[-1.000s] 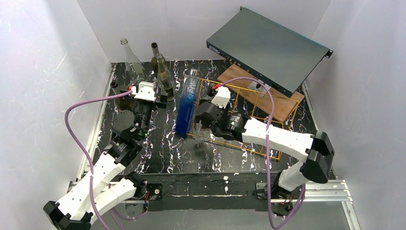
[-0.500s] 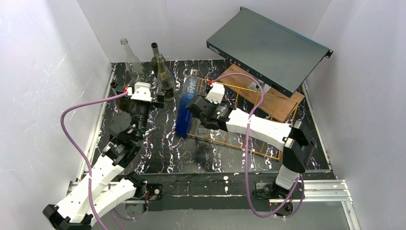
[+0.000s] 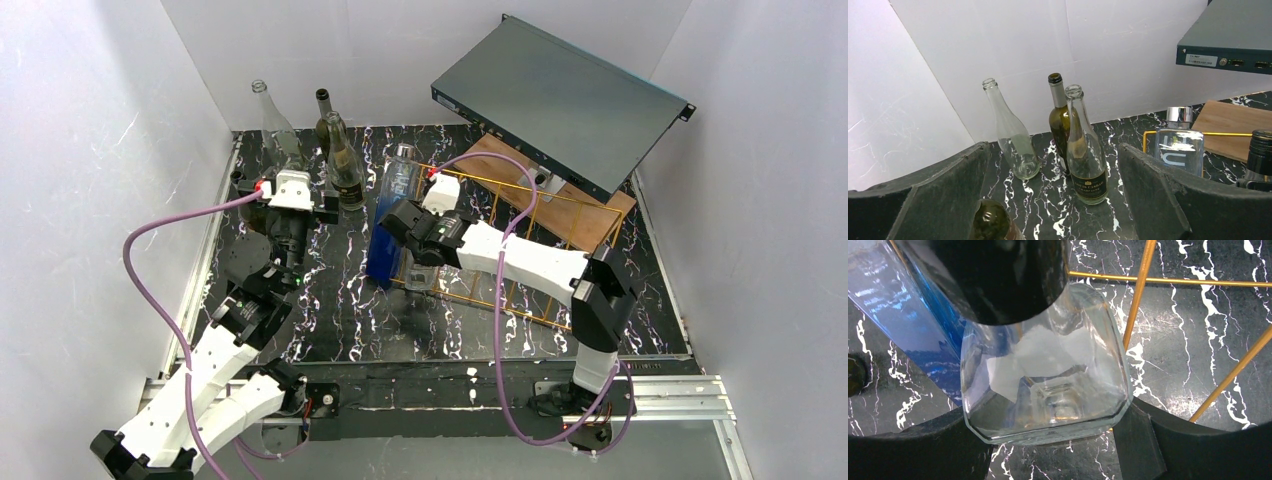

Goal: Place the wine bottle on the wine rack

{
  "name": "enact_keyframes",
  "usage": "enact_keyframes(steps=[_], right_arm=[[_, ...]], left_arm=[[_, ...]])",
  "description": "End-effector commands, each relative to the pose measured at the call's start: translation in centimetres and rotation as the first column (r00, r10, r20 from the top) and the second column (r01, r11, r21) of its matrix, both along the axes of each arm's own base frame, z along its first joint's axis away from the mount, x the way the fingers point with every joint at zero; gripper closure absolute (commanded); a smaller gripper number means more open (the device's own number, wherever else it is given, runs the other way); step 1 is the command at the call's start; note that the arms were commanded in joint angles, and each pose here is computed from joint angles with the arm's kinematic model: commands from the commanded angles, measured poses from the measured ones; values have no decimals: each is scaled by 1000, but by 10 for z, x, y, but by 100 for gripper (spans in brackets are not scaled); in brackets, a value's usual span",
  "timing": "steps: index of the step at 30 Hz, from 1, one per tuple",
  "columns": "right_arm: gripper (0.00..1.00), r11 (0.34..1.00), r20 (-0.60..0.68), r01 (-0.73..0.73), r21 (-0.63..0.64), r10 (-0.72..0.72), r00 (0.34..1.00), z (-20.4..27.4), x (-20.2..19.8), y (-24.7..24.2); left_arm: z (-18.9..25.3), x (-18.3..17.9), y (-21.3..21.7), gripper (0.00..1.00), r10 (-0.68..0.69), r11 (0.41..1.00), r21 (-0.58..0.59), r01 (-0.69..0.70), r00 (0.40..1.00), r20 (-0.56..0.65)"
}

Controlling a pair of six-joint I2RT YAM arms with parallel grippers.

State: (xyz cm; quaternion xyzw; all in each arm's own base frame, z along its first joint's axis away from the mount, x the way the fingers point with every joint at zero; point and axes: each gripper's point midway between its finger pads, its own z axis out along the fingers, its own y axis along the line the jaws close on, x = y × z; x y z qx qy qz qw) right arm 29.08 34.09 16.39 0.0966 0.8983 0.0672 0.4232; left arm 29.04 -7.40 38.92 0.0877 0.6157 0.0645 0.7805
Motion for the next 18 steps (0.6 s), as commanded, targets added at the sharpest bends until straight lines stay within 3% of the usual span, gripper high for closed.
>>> enact_keyframes(steps=[1, 18], right_arm=[[99, 989, 88, 67, 134, -79, 993, 41, 22, 11], [99, 989, -53, 59, 133, -52, 997, 14, 32, 2]], left_arm=[[13, -4, 8, 1, 20, 998, -54, -17, 999, 45], [7, 1, 8, 1, 26, 998, -50, -25, 999, 30]])
